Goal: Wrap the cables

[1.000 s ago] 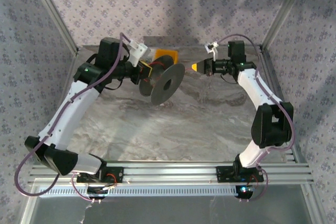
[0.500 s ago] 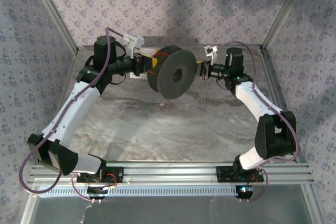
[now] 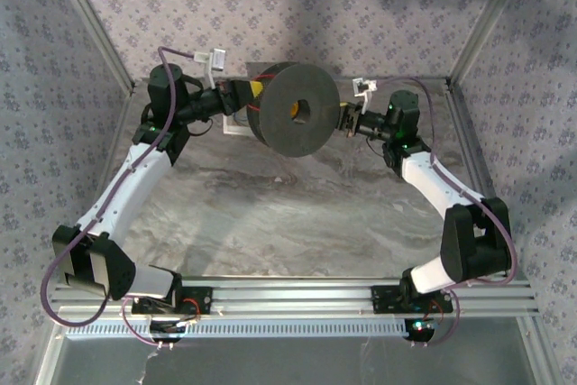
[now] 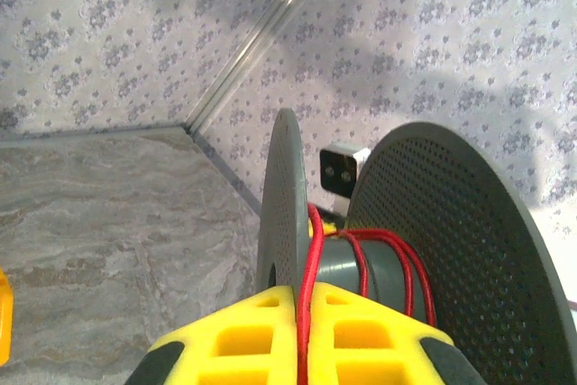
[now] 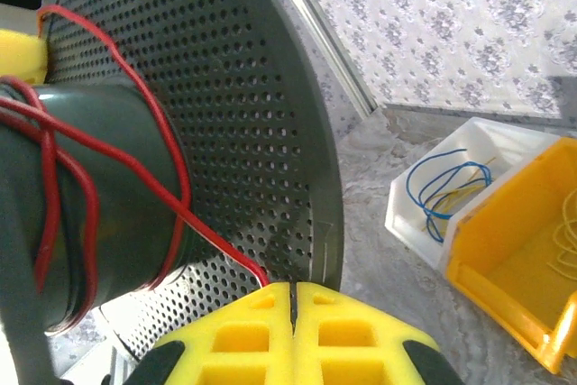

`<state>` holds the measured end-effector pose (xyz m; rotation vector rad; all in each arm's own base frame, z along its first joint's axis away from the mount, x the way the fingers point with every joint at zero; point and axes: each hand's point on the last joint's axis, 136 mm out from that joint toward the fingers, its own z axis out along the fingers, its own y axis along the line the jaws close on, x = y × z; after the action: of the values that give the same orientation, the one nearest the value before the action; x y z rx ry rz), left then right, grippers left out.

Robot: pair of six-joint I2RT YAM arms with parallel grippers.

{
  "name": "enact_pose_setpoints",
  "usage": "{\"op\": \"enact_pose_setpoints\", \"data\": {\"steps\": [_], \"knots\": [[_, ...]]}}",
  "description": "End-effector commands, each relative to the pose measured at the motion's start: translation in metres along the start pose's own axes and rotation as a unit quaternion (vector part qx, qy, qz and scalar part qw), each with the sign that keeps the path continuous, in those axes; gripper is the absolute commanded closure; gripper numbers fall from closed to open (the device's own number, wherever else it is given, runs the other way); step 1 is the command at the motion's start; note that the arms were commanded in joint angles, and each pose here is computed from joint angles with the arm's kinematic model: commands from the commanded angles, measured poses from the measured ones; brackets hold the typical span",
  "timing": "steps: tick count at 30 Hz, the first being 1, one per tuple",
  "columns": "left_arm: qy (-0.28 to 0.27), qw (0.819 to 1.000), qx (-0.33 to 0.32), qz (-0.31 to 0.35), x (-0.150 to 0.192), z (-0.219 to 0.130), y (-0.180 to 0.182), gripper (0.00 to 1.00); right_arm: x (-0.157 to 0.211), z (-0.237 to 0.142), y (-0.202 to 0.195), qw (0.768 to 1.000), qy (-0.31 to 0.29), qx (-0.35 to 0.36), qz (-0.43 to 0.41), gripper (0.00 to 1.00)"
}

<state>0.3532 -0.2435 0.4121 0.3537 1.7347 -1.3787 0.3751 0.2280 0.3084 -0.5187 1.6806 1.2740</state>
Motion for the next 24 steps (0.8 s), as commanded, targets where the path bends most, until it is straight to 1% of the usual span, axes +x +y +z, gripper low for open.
{"op": "enact_pose_setpoints", "data": {"steps": [1, 5, 8, 15, 19, 22, 24], "knots": [[-0.107, 0.99, 0.058, 0.074, -0.055, -0.02, -0.059, 1.0, 0.015, 0.009, 0.037, 0.998, 0.025, -0.06, -0.01, 1.0], [-0.122, 0.99, 0.045, 0.057, -0.057, -0.018, -0.048, 1.0, 0.017, 0.016, 0.055, 0.996, 0.025, -0.078, -0.025, 1.0], [-0.122, 0.991, 0.034, 0.046, -0.055, -0.016, -0.039, 1.0, 0.014, 0.016, 0.063, 0.996, 0.021, -0.084, -0.032, 1.0], [-0.112, 0.993, -0.023, 0.033, -0.048, -0.014, -0.013, 1.0, 0.007, 0.005, 0.075, 0.996, 0.02, -0.076, -0.046, 1.0], [-0.115, 0.99, -0.083, 0.001, -0.043, -0.016, 0.015, 1.0, 0.007, 0.001, 0.065, 0.998, 0.03, -0.04, -0.042, 1.0], [-0.137, 0.984, -0.103, -0.041, -0.043, -0.018, 0.032, 1.0, 0.013, 0.002, 0.054, 0.999, 0.036, -0.012, -0.031, 1.0], [-0.152, 0.981, -0.104, -0.066, -0.044, -0.018, 0.039, 1.0, 0.017, 0.003, 0.047, 0.999, 0.033, 0.003, -0.025, 1.0]]}}
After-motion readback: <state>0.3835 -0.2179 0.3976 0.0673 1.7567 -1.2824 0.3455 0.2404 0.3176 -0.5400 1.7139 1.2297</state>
